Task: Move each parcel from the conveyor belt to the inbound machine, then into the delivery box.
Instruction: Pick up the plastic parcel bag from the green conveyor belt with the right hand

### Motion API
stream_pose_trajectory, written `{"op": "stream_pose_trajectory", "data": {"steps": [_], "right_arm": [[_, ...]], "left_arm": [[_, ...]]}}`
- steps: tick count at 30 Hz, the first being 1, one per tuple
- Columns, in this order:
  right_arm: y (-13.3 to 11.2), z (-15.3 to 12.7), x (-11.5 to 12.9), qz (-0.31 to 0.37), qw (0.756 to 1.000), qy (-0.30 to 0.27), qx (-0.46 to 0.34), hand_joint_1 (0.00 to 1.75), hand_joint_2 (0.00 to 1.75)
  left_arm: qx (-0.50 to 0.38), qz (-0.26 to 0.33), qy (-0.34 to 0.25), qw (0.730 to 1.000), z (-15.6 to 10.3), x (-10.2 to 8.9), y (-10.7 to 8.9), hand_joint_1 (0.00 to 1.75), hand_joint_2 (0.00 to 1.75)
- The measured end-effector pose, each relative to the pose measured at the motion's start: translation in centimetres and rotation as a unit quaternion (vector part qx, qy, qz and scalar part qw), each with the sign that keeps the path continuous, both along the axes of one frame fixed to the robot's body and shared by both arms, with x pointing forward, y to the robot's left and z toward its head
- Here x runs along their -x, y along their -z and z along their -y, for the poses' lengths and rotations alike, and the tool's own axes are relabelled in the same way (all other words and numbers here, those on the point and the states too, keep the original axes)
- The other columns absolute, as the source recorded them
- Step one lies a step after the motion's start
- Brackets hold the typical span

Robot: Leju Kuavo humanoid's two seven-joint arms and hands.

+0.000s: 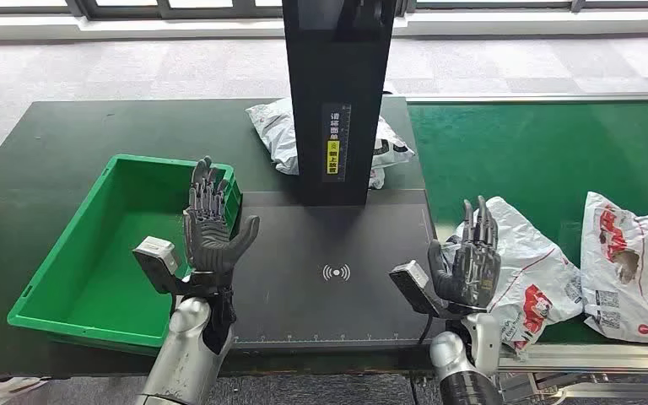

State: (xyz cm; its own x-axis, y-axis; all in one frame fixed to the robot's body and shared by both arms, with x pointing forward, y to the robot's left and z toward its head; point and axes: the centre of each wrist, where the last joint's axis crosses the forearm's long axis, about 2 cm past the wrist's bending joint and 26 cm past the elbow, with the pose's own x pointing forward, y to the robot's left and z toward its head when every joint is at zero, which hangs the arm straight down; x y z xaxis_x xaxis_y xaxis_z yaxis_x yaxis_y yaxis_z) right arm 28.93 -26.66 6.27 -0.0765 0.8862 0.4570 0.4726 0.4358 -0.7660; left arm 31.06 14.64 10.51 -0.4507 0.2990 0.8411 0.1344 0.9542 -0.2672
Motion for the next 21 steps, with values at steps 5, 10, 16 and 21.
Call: {"op": "stream_pose_trajectory", "data": {"steps": [5,10,16,21], "right_arm": [[0.6,4.1,0.8,-0.023,0.996,0.087,0.013,0.00,1.75],[1.2,6.1,1.7,-0.036,0.990,0.137,0.005,0.00,1.75],[1.0,7.8,1.4,-0.038,0.982,0.185,-0.016,0.00,1.75],[2.0,8.2,0.9,-0.050,0.976,0.202,-0.067,0.00,1.75]], "left_arm": [[0.008,-0.002,-0.010,1.000,-0.4,0.0,0.1,0.00,1.75],[0.010,-0.002,-0.015,1.000,-0.7,0.0,0.1,0.00,1.75],[0.011,-0.003,-0.025,1.000,-1.0,0.0,0.1,0.00,1.75],[0.011,-0.003,-0.033,0.999,-1.3,0.1,0.1,0.00,1.75]]}}
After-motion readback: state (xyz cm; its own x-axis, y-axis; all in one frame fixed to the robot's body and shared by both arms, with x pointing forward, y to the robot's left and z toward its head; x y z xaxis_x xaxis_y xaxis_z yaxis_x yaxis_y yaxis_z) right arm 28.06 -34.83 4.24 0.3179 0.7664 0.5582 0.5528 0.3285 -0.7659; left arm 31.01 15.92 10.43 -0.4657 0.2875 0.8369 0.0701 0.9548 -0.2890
